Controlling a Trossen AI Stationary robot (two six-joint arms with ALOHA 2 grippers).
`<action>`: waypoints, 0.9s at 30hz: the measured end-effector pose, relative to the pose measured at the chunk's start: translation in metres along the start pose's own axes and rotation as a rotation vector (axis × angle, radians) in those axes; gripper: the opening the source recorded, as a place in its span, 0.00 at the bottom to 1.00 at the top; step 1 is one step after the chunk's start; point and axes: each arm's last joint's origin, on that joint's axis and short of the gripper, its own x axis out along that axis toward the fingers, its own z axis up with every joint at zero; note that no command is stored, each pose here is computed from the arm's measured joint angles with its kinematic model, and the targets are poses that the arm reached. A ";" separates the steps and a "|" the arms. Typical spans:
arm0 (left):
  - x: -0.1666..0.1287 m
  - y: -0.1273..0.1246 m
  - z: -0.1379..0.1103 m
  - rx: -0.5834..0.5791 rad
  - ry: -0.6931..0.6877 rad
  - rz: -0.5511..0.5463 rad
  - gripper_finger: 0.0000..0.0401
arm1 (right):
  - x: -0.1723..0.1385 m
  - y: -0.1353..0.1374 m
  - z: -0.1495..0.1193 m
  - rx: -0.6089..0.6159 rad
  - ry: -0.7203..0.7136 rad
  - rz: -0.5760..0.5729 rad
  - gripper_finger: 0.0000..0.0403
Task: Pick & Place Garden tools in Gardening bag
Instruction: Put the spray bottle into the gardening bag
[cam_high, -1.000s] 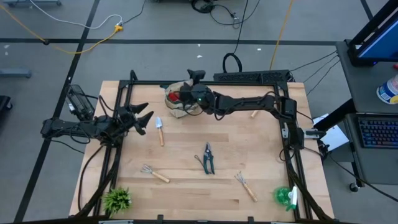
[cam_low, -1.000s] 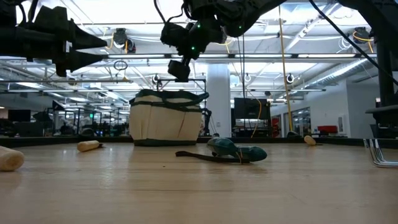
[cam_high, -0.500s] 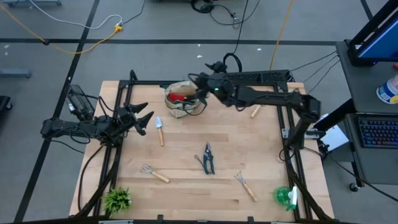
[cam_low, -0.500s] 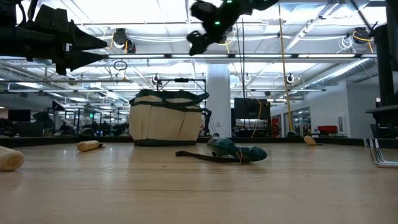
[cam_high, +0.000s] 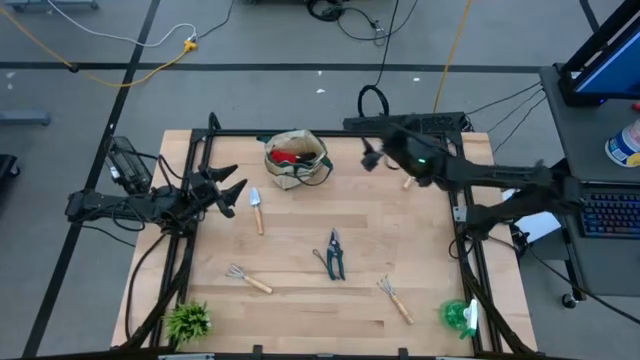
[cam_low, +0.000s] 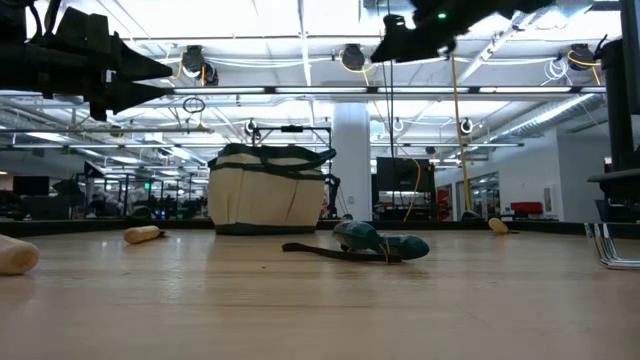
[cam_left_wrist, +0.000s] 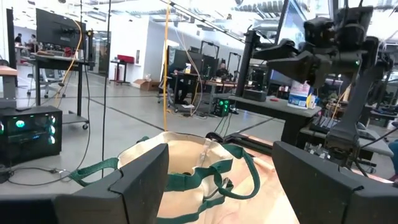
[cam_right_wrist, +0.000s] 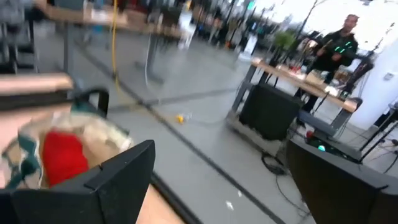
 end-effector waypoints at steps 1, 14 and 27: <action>0.000 0.000 0.000 0.000 0.000 0.000 0.73 | -0.007 -0.004 -0.004 0.019 -0.030 -0.007 0.88; 0.000 0.000 0.000 0.002 0.000 0.000 0.73 | -0.069 -0.034 -0.063 0.383 -0.296 0.070 0.88; 0.000 -0.002 0.000 0.000 0.001 -0.068 0.73 | -0.086 -0.038 -0.090 0.347 -0.102 0.181 0.88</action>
